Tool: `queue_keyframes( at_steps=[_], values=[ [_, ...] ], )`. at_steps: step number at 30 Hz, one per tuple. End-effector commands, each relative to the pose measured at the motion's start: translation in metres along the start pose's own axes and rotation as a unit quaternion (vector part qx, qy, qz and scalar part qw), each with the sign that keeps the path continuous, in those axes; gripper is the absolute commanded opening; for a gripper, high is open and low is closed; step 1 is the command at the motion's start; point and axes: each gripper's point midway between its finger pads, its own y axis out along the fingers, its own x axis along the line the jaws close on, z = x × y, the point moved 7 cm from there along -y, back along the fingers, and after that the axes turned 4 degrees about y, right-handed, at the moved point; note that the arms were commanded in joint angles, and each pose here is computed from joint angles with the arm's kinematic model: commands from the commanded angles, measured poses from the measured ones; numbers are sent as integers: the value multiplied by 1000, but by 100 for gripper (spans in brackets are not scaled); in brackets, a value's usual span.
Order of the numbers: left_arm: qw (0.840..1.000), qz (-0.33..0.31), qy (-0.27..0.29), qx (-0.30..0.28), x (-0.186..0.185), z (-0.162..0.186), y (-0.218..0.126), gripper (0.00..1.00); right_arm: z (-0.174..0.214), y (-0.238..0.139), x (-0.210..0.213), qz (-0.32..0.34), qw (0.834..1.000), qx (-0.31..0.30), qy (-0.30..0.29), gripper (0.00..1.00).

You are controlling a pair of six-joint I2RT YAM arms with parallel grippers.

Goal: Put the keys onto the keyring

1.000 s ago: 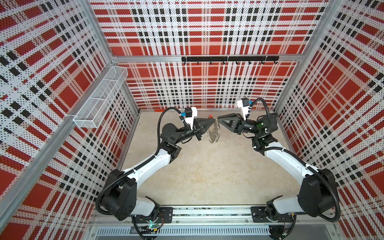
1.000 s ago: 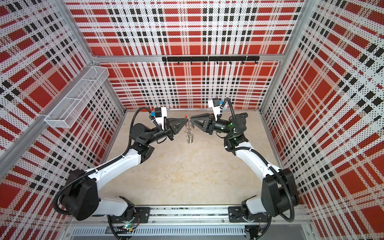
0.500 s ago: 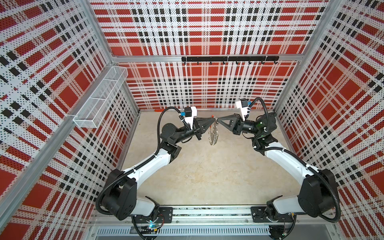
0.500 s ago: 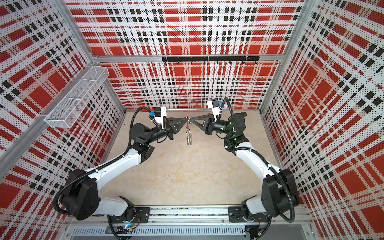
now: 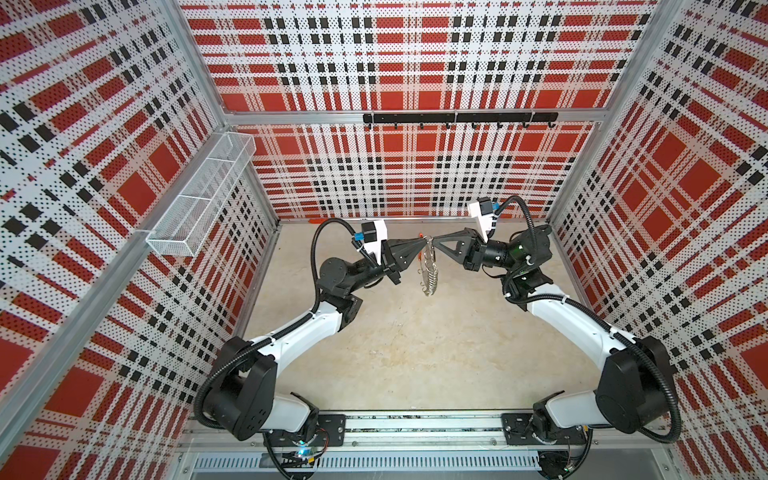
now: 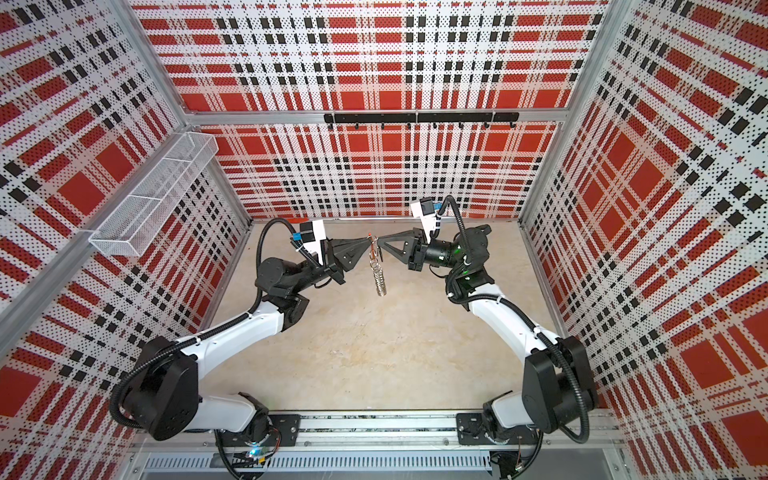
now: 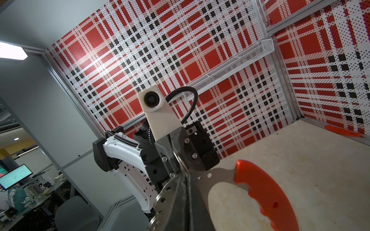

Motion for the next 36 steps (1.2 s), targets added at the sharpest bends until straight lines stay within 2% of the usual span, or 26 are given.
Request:
queue_keyframes(
  at_steps=[1, 11, 21, 28, 36],
  values=[
    [997, 29, 52, -53, -13, -22, 0, 0, 2, 7, -5, -9, 1000, 8, 17, 4],
    [996, 41, 46, -63, -12, -21, 4, 0, 11, 20, -6, -37, 998, 22, 46, 27],
    [997, 36, 38, -62, -10, -21, 0, 0, -3, 6, 4, -2, 1000, 10, 4, 41],
    [997, 36, 28, -61, -9, -20, 0, 0, -18, -15, 18, 60, 996, -2, -64, 47],
    [997, 34, 13, -67, -8, -19, 2, 0, -23, 1, 21, 30, 996, 0, -79, 49]
  ],
)
